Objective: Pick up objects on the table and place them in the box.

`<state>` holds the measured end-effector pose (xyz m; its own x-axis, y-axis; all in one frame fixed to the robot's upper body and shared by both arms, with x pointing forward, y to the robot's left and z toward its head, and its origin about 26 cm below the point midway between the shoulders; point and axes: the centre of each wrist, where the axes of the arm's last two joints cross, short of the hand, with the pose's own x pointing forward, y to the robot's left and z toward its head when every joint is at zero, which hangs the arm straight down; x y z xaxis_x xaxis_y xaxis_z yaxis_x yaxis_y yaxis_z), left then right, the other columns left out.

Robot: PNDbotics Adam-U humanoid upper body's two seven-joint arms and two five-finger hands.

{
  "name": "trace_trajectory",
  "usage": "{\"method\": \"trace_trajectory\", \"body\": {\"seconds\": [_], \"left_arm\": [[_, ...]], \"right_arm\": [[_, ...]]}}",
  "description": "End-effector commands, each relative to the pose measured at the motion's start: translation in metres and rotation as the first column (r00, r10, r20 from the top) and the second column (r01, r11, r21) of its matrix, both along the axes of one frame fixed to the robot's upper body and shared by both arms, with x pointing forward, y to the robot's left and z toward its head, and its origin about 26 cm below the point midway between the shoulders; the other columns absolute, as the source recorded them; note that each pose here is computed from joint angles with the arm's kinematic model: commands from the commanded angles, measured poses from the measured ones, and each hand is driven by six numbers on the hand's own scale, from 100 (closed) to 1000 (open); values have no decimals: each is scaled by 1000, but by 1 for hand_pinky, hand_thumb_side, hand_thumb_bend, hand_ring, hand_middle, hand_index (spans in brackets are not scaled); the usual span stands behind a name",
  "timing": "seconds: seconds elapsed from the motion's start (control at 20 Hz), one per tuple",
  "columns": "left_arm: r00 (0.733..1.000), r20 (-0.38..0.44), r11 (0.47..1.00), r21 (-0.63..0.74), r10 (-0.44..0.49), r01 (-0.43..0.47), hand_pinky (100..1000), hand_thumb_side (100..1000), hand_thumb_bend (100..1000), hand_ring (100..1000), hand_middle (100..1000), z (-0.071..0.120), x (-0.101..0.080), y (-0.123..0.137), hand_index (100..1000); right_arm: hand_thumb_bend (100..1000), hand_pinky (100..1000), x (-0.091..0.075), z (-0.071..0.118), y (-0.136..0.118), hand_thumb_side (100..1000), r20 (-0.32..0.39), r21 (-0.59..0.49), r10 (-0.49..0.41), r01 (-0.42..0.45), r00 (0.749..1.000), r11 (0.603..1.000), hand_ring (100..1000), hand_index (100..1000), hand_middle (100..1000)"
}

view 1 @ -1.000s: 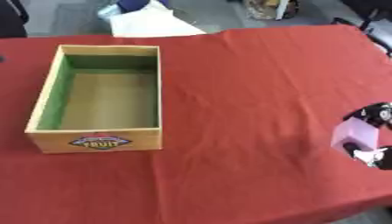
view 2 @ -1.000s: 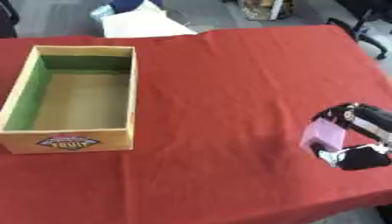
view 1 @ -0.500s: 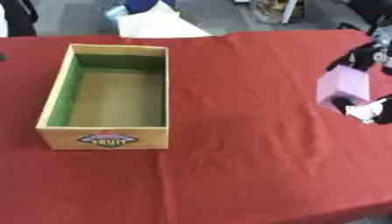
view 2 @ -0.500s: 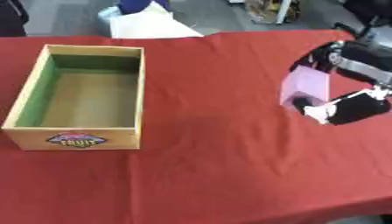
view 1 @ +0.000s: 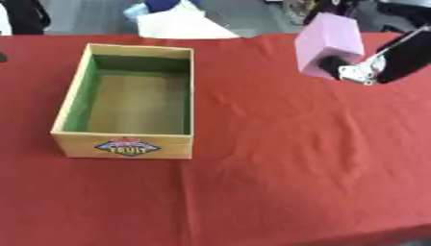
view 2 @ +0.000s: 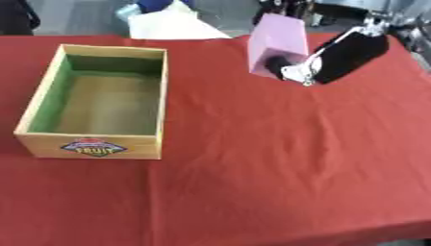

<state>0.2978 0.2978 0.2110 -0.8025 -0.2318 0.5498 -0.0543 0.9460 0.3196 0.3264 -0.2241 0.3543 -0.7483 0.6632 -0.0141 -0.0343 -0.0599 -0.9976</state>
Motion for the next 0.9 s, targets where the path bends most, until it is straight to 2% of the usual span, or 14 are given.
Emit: {"method": "trace_trajectory", "body": {"seconds": [0.05,0.5,0.9], "left_arm": [[999,29,1000,8,-23,22,523,780,100,665,589,9,-1,-2,793],[996,51,998,-1,-67,67,526,777,100,667,589,14,1,-10,792],[991,79,994,-4,-108,109,527,776,100,667,589,21,4,-17,792]], "right_arm": [[100,699,14,8,18,413,-24,-7,42,-42,999,999,622,806,666],[100,706,55,15,89,449,-36,7,154,-154,987,988,615,809,662],[100,707,89,-2,126,442,-13,8,113,-112,994,994,620,809,666]]}}
